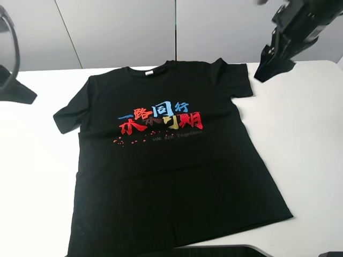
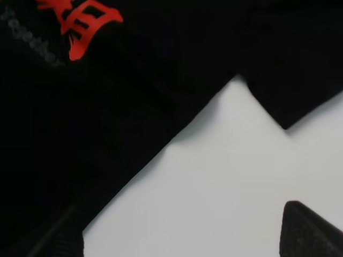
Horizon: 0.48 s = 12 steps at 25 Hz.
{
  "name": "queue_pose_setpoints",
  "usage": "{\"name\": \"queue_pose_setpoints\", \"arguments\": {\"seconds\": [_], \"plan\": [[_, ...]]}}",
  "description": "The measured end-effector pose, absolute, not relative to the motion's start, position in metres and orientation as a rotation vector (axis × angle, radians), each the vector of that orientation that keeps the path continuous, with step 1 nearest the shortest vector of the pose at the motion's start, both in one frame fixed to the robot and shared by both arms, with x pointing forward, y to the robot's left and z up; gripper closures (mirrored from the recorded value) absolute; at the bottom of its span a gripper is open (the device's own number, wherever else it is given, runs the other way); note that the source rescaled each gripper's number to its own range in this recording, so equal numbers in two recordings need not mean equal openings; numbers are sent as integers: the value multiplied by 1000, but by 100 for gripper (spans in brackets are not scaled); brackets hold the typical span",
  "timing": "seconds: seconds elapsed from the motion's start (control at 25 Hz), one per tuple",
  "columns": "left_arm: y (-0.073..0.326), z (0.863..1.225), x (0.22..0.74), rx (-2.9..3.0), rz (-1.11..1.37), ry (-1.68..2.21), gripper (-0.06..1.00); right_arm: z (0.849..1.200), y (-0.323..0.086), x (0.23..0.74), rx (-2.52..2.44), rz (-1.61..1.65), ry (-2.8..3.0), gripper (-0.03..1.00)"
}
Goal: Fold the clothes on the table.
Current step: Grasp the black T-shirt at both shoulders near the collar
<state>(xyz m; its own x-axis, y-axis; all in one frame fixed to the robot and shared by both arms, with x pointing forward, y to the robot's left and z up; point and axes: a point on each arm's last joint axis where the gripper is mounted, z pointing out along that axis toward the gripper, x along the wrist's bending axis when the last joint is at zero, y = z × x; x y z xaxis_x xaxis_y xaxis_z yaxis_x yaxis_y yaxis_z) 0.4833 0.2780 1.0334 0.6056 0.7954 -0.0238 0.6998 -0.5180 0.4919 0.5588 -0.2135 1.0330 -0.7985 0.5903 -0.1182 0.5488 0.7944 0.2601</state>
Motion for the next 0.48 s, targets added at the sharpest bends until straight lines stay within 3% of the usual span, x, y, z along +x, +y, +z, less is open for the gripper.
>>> {"name": "queue_pose_setpoints", "arguments": {"seconds": [0.24,0.48], "plan": [[264,988,520,2522,100,1148,20,975,-205,589,842,212,2964,16],[241,960,550,2776,81,933,20,946,-204,599,655,146,3061,16]]}}
